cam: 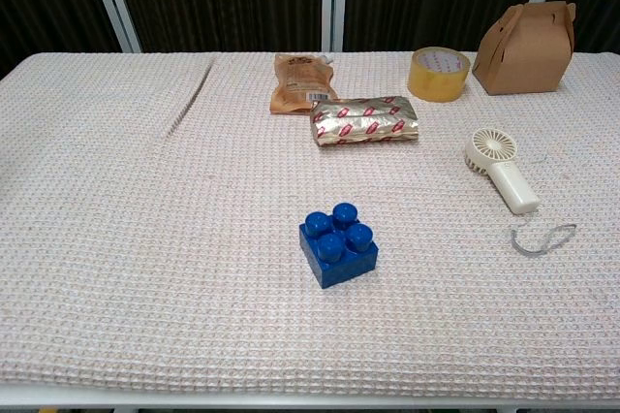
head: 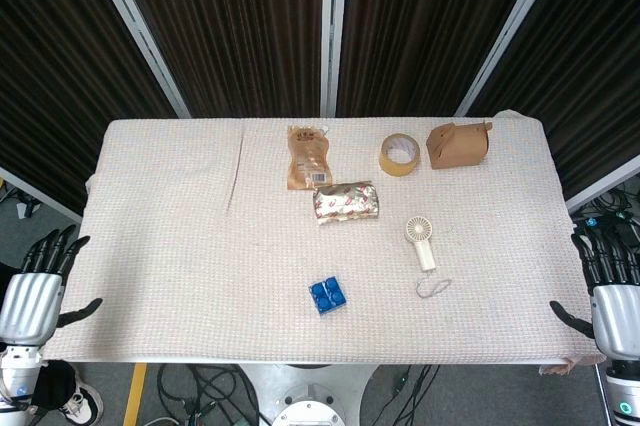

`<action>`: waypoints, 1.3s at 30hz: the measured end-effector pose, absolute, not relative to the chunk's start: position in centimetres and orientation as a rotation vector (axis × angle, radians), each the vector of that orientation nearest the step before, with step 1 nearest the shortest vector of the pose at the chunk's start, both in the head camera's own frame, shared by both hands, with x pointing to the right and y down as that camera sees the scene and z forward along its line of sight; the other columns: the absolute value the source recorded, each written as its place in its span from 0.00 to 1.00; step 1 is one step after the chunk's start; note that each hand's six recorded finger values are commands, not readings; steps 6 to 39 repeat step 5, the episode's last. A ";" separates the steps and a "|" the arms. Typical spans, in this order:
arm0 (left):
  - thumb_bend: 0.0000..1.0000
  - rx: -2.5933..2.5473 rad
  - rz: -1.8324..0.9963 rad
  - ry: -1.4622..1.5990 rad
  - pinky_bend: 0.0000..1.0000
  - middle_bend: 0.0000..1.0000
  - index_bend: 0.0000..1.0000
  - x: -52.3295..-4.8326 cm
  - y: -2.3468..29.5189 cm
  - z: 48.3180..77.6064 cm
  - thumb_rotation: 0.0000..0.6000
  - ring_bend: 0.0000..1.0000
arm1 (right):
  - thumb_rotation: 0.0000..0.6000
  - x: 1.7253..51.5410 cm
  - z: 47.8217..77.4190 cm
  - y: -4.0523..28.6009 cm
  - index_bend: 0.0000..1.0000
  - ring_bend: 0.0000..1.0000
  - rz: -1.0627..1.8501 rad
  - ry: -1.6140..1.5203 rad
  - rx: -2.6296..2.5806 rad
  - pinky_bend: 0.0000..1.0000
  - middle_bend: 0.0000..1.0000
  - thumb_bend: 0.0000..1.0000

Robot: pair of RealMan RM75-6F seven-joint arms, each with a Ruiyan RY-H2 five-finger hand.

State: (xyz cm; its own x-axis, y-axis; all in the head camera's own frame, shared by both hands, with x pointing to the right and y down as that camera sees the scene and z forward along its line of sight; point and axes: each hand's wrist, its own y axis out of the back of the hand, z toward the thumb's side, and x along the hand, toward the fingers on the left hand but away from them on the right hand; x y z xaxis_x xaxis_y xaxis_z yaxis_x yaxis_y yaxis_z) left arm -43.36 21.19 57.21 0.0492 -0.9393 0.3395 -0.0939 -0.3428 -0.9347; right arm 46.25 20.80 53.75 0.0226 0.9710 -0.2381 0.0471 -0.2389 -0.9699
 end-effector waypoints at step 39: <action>0.00 -1.554 -1.385 1.075 0.12 0.04 0.13 -43.4 21.2 57.1 1.00 0.00 | 1.00 46.3 54.1 21.1 0.00 0.00 1.359 -1.118 -1.478 0.00 0.00 0.00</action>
